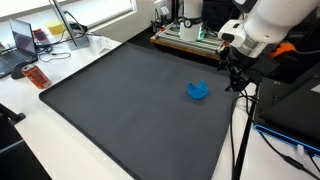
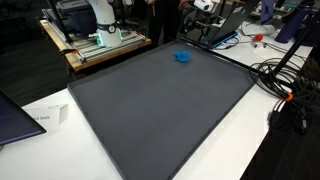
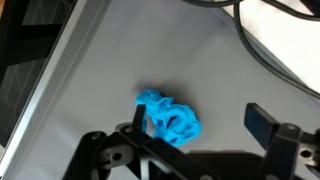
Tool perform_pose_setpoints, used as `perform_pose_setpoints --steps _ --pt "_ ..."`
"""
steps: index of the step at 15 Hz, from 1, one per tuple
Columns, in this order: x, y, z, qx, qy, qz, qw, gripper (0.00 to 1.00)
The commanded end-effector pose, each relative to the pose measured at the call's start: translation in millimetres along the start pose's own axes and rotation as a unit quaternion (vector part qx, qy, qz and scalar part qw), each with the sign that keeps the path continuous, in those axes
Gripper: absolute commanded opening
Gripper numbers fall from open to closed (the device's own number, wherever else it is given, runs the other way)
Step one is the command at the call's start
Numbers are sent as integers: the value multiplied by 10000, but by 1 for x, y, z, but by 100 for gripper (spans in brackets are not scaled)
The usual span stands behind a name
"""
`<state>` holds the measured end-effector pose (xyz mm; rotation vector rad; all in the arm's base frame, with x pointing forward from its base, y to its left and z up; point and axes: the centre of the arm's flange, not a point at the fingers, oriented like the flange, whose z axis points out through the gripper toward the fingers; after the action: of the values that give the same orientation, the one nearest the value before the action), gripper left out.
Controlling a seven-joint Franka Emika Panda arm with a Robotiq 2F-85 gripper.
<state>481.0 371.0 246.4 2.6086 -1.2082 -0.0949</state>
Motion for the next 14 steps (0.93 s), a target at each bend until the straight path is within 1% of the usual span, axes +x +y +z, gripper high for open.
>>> perform_pose_setpoints --steps 1,3,5,6,10,14 --pt "0 0 0 2 2 9 10000 100" --pt "0 0 -1 9 3 19 10000 100" --pt "-8 -3 3 4 275 238 9993 100" --pt "-11 -3 5 -57 362 324 9988 100" --pt "-36 3 15 54 773 459 9959 100" --pt "-59 14 22 154 1254 600 9902 100"
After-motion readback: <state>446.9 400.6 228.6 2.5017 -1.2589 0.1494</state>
